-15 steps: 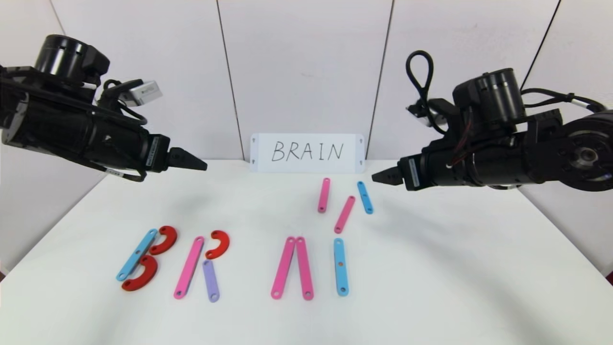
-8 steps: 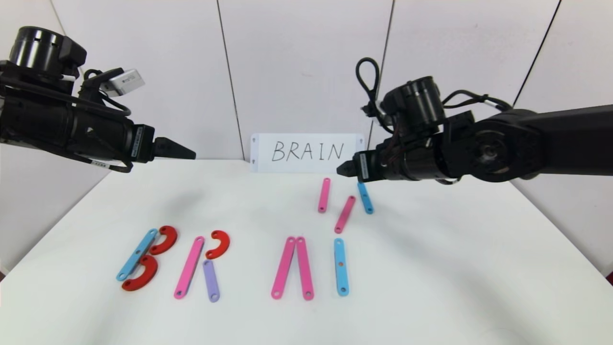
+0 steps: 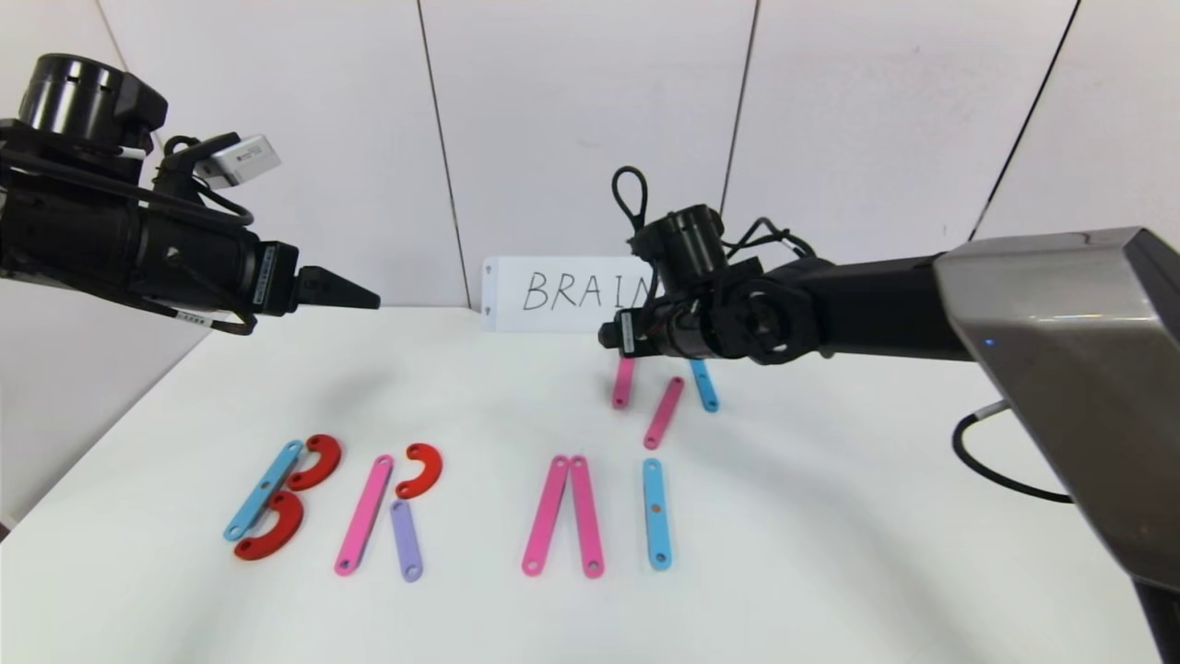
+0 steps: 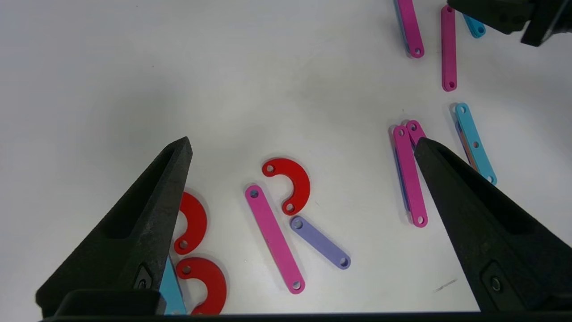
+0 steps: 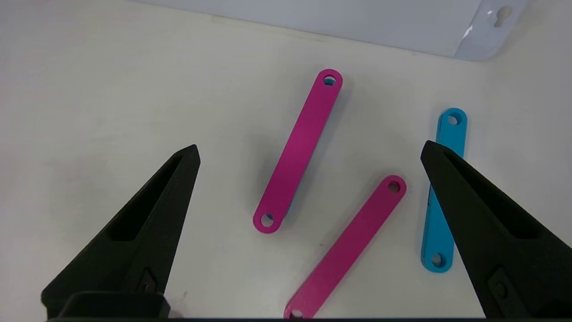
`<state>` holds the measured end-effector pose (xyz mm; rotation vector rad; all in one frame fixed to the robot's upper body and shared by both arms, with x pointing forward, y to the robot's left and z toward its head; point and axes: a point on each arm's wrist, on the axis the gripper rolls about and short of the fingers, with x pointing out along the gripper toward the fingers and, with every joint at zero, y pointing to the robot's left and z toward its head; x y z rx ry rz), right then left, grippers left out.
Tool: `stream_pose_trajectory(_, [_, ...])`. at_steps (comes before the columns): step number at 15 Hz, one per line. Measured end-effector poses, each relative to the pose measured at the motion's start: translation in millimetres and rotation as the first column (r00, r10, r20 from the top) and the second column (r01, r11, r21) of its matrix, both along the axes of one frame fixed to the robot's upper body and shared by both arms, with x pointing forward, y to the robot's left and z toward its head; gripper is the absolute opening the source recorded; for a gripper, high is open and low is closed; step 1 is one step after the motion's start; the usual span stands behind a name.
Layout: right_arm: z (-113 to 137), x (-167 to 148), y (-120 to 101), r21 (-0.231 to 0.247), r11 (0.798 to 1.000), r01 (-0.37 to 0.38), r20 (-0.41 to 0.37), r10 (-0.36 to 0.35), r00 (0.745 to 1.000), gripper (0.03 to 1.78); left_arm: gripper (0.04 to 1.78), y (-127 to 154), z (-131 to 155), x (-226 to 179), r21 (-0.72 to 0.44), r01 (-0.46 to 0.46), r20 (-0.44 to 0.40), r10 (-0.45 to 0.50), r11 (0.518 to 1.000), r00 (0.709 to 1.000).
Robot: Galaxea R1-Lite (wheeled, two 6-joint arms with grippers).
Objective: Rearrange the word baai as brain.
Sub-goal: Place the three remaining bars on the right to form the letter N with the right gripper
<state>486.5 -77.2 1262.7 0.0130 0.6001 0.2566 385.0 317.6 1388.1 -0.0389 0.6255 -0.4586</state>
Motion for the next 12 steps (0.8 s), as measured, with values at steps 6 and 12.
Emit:
stream_pose_trajectory(6, [-51.1, 26.4, 19.2, -0.017, 1.000, 0.016, -0.030, -0.017, 0.999, 1.74, 1.74, 0.0, -2.4, 3.8, 0.000, 0.000, -0.006, 0.000, 1.000, 1.000])
stream_pose_trajectory(12, [-77.0, 34.5, 24.7, -0.012, 1.000, 0.013, -0.033, -0.013, 0.999, 1.66, 1.74, -0.5, -5.7, 7.6, 0.000, 0.003, -0.017, -0.002, 1.000, 1.000])
